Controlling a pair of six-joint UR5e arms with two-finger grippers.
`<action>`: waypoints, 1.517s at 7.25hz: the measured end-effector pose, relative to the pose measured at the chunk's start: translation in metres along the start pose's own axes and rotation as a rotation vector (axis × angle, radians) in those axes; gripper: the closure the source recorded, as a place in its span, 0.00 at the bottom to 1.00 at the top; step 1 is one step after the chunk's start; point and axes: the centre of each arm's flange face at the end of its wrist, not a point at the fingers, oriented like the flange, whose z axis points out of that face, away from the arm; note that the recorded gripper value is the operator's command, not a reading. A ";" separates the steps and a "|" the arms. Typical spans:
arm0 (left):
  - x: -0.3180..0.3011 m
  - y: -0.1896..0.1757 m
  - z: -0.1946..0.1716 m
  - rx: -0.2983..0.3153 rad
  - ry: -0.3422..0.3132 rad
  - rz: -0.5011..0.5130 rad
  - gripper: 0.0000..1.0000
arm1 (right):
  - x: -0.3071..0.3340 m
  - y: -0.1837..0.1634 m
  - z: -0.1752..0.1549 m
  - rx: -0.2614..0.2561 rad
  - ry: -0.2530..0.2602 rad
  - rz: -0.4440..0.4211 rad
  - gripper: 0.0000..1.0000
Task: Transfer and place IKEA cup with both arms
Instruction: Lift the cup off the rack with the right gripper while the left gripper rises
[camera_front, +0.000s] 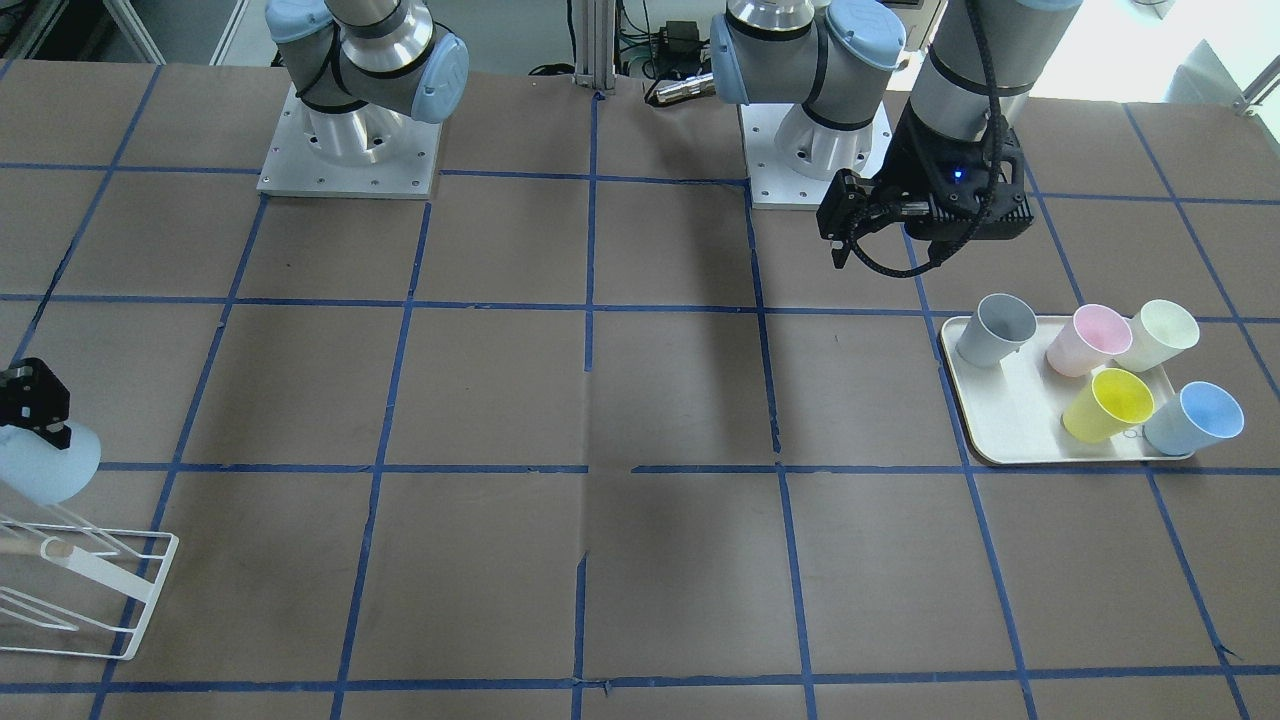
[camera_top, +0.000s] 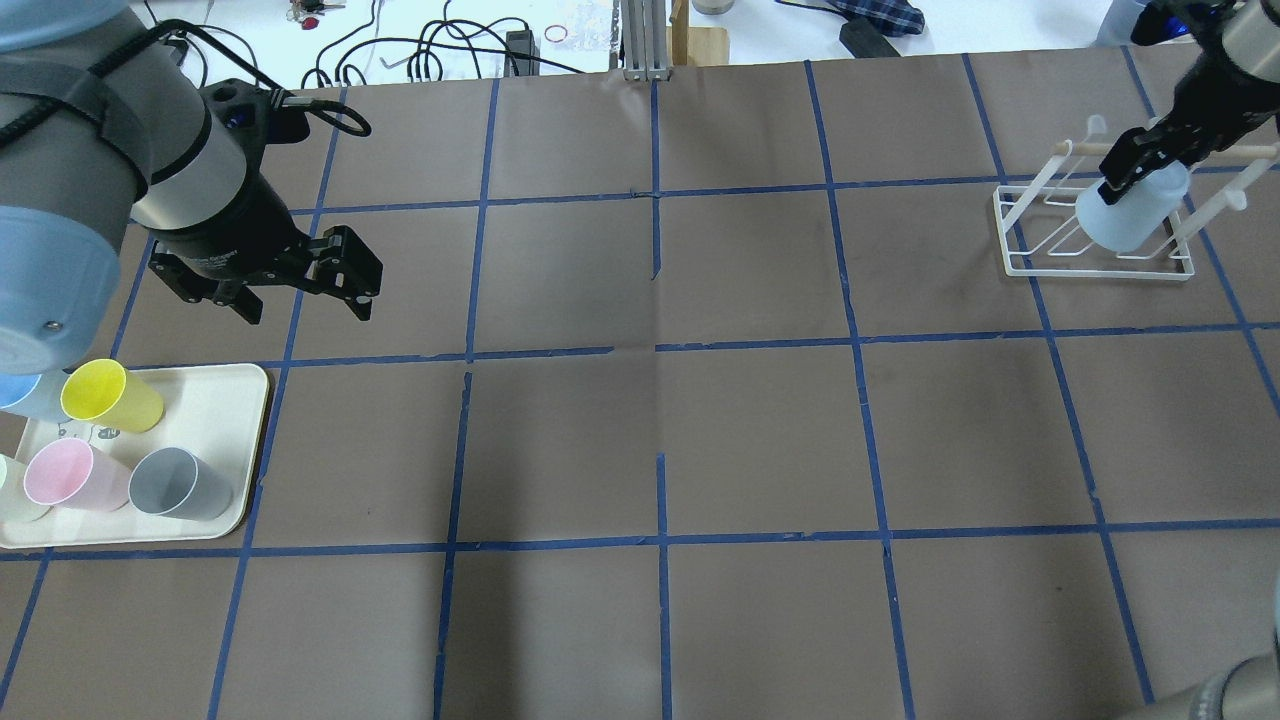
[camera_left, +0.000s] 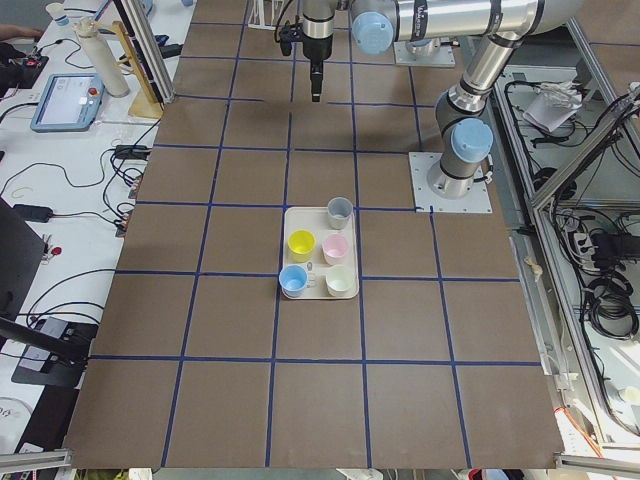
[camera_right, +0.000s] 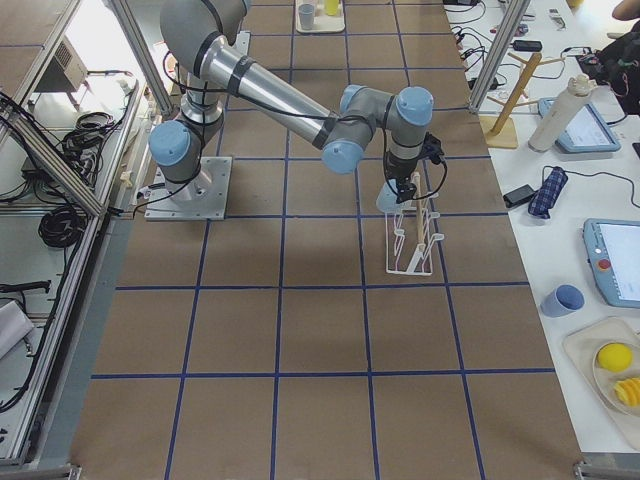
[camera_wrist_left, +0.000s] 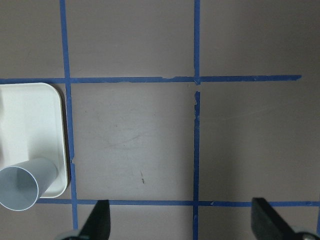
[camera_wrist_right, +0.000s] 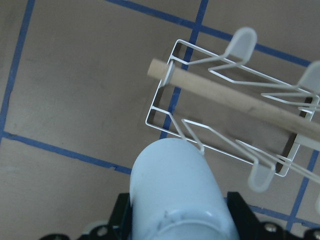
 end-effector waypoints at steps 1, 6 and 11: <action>-0.001 0.000 0.001 -0.001 0.000 -0.005 0.00 | -0.016 0.012 -0.026 -0.007 -0.009 -0.003 0.66; 0.009 -0.005 -0.012 0.034 0.171 -0.001 0.00 | -0.099 0.032 -0.033 -0.058 -0.563 0.075 0.66; 0.003 -0.020 -0.008 -0.025 0.881 -0.200 0.00 | -0.161 0.045 -0.029 -0.114 -1.215 0.346 0.66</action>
